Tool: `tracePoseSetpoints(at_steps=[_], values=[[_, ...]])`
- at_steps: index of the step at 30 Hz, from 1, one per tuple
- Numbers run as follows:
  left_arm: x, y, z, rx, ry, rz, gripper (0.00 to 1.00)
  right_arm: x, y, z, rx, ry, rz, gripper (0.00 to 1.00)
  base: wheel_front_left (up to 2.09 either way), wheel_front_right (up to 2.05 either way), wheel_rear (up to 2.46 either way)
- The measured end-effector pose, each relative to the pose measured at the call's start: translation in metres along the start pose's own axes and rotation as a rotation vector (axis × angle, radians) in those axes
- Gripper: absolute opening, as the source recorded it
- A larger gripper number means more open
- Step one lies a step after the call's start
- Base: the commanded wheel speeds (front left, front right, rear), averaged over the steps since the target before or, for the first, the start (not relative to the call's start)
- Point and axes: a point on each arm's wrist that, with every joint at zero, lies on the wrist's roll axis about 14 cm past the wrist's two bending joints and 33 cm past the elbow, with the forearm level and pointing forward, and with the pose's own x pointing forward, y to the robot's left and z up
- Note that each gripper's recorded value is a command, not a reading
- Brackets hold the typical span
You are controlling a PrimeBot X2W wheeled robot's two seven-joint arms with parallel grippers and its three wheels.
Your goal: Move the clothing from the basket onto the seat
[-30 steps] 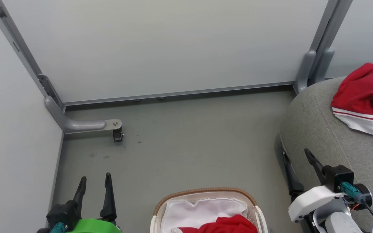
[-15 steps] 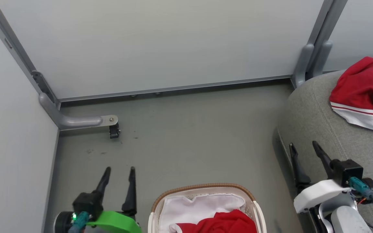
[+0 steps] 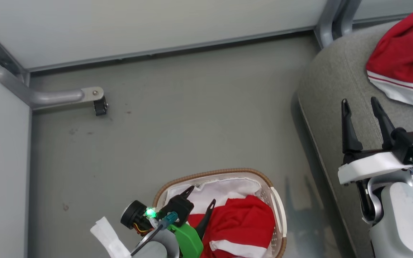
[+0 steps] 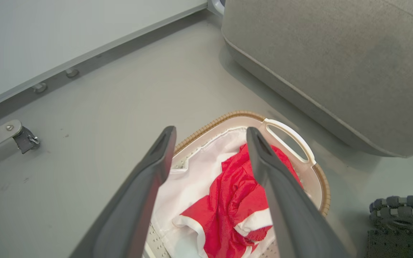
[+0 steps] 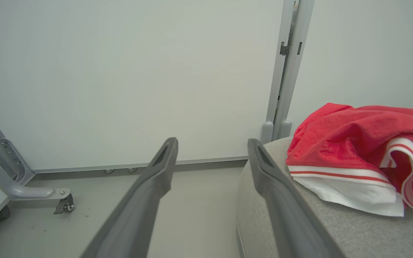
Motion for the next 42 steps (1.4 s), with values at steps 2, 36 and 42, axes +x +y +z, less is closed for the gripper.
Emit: tracePoseSetpoints(at_steps=[2, 36, 42], values=[[0.009, -0.006, -0.022, 0.027, 0.088, -0.055, 1.0, 0.007, -0.005, -0.004, 0.001, 0.0, -0.01, 1.0, 0.0, 0.0, 0.0], [0.066, -0.044, -0.226, 0.028, 0.662, -0.475, 0.95, 0.028, -0.067, -0.134, -0.061, 0.233, -0.126, 1.0, 0.0, 0.0, 0.0], [0.059, -0.042, -0.239, 0.048, 0.753, -0.479, 0.0, 0.026, -0.071, -0.134, -0.069, 0.242, -0.134, 1.0, 0.0, 0.0, 0.0]])
